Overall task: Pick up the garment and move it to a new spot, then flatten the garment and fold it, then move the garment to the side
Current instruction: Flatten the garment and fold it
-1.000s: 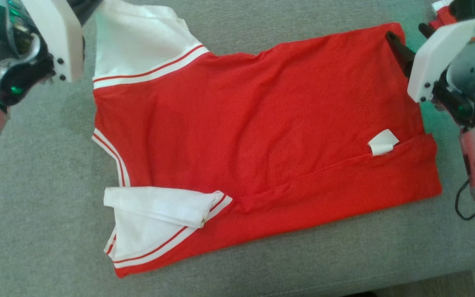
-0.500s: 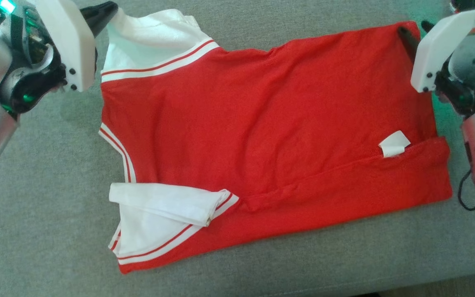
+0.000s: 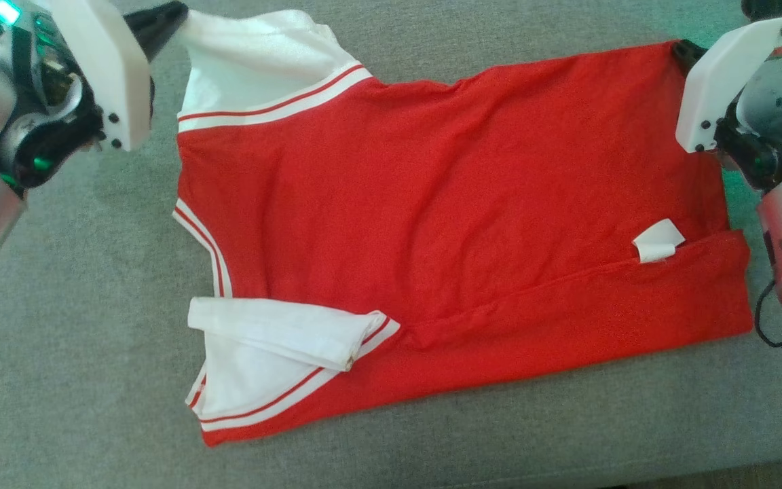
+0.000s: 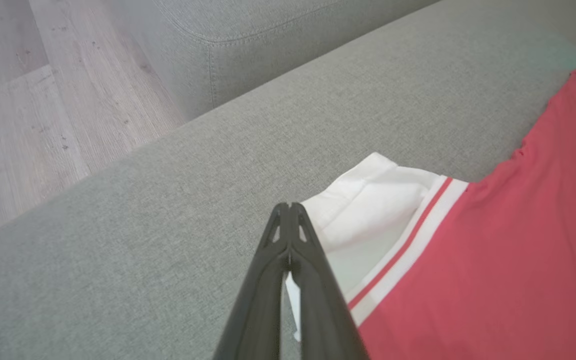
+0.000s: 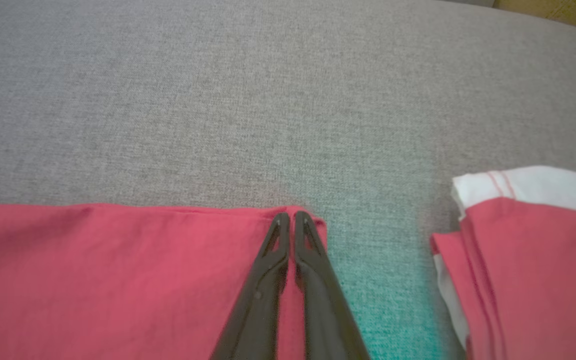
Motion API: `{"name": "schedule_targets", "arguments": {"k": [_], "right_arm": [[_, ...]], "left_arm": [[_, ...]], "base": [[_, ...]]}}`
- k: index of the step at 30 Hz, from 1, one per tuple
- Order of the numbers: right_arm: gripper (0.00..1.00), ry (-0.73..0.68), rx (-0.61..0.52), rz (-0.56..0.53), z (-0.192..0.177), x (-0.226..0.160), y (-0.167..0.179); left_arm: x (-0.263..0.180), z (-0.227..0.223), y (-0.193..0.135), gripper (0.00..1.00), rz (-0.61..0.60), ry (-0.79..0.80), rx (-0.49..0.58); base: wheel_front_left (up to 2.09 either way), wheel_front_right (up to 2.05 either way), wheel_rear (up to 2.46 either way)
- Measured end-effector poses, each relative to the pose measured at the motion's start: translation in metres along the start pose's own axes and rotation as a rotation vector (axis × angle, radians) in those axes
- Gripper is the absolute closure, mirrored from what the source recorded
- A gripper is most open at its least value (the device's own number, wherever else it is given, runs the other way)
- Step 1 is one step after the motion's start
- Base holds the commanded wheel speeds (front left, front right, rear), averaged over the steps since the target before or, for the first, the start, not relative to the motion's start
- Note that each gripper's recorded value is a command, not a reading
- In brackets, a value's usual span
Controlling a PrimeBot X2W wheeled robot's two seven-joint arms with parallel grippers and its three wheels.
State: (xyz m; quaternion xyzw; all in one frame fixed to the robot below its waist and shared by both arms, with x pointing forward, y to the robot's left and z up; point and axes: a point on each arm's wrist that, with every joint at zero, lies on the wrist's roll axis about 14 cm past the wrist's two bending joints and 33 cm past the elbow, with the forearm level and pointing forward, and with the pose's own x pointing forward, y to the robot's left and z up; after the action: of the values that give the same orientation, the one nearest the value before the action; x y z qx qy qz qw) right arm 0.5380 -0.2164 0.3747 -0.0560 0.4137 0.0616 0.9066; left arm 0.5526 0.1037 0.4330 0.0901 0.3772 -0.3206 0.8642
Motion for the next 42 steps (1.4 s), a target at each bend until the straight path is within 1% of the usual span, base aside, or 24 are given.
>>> {"name": "schedule_targets", "arguments": {"k": [4,7,15,18,23,25,29,34,38,42], "right_arm": [[1.00,-0.016,-0.001,-0.001,0.002,0.000,0.000],[1.00,-0.053,0.001,-0.008,0.009,-0.004,-0.003],[1.00,-0.206,0.030,-0.014,0.051,-0.020,-0.009],[1.00,-0.229,0.034,-0.013,0.057,-0.026,-0.009],[1.00,-0.282,0.045,0.003,0.069,-0.036,-0.007],[1.00,-0.297,0.048,0.009,0.068,-0.039,-0.008],[1.00,-0.290,0.067,0.021,0.052,-0.042,-0.007],[1.00,-0.301,0.077,0.031,0.041,-0.050,-0.006],[1.00,-0.325,0.076,0.036,0.037,-0.059,-0.005],[1.00,-0.320,0.081,0.051,0.022,-0.067,0.001]], "left_arm": [[-0.003,0.011,0.006,1.00,0.022,-0.058,0.013],[-0.008,0.026,0.016,1.00,0.060,-0.133,0.038],[-0.028,0.072,0.030,1.00,0.138,-0.319,0.094],[-0.036,0.083,0.030,1.00,0.149,-0.358,0.098],[-0.049,0.087,0.026,1.00,0.153,-0.382,0.099],[-0.054,0.085,0.020,1.00,0.137,-0.392,0.092],[-0.063,0.067,0.006,1.00,0.098,-0.402,0.076],[-0.081,0.040,-0.005,1.00,0.090,-0.406,0.052],[-0.097,0.022,-0.022,1.00,0.083,-0.418,0.027],[-0.111,-0.003,-0.040,1.00,0.076,-0.406,-0.022]], "base": [[0.00,0.00,0.00],[0.00,0.00,0.00],[0.00,0.00,0.00],[0.00,0.00,0.00],[0.00,0.00,0.00],[0.00,0.00,0.00],[0.00,0.00,0.00],[0.00,0.00,0.00],[0.00,0.00,0.00],[0.00,0.00,0.00]]}}
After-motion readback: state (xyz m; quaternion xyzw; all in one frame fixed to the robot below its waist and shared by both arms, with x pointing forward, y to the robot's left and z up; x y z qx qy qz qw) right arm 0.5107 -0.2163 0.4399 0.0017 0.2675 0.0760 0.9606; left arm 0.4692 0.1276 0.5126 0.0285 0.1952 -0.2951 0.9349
